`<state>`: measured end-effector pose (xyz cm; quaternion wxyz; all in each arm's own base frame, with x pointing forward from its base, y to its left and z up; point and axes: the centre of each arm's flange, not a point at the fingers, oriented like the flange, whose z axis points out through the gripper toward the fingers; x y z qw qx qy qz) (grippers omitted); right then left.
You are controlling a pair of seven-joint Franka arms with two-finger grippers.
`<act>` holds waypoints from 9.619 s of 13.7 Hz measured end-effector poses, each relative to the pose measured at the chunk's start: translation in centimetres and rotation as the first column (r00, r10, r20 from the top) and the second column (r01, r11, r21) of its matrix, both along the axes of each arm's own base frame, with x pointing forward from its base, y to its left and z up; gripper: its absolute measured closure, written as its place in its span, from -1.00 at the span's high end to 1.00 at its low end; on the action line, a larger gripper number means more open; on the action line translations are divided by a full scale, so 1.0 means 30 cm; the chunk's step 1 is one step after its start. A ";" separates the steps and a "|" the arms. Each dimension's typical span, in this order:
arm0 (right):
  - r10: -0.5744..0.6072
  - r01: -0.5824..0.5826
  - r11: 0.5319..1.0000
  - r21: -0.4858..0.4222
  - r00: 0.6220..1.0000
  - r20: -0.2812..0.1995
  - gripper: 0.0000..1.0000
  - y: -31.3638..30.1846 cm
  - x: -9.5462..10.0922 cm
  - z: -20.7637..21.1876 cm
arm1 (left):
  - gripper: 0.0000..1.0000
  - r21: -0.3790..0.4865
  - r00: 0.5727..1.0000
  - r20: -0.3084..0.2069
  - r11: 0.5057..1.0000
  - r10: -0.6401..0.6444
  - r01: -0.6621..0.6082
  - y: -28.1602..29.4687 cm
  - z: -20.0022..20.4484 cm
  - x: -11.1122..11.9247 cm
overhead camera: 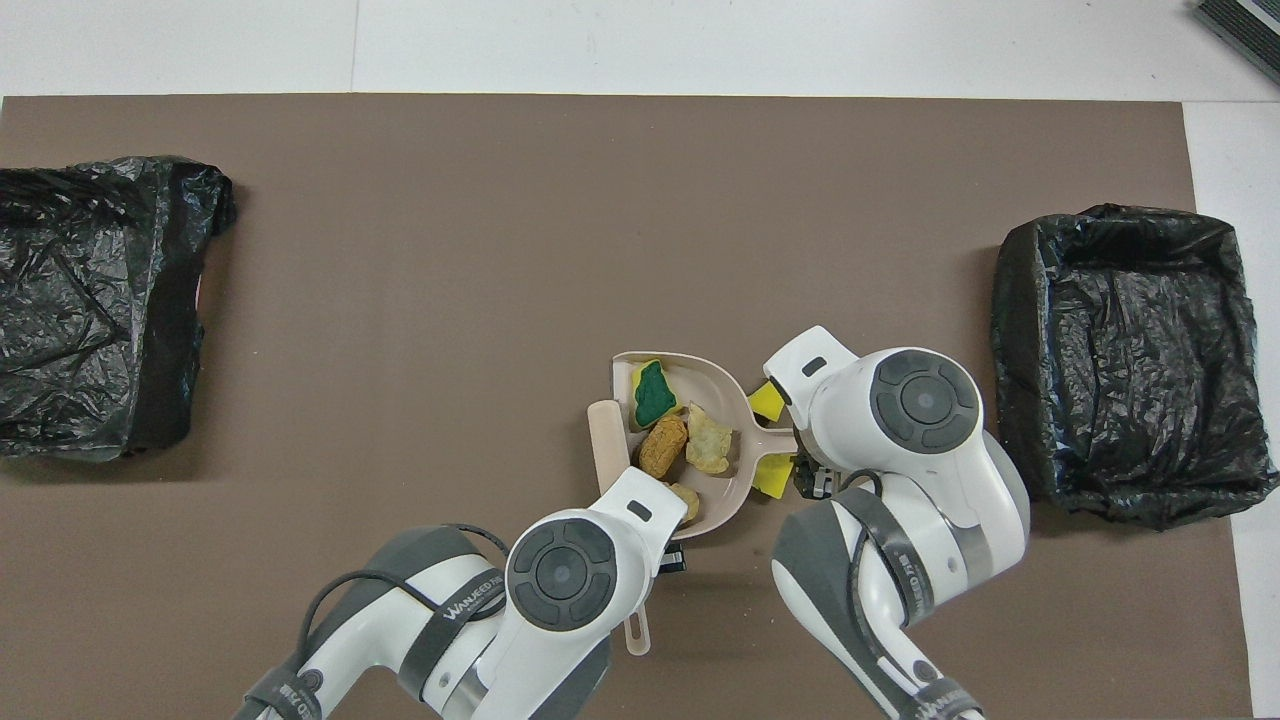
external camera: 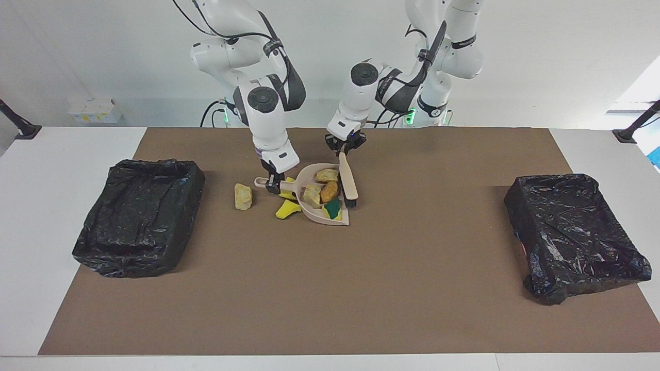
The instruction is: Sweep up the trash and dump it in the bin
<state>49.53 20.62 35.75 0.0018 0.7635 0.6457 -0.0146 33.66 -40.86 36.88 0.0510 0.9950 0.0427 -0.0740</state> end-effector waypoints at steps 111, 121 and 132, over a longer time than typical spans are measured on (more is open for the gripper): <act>-0.024 -0.001 0.817 -0.577 0.999 -0.036 -0.37 -1.484 0.169 0.624 | 0.98 0.022 0.996 0.024 0.996 -0.090 0.089 -0.021 0.013 -0.239; 0.067 -0.098 0.744 -0.661 0.995 -0.072 -0.37 -1.288 0.194 0.747 | 1.00 0.006 0.957 0.214 0.980 -0.194 0.197 0.514 0.514 0.478; 0.039 -0.051 0.847 -0.530 0.999 -0.034 -0.37 -1.086 0.259 0.926 | 1.00 0.021 0.971 0.154 0.983 -0.184 0.183 1.117 0.974 0.642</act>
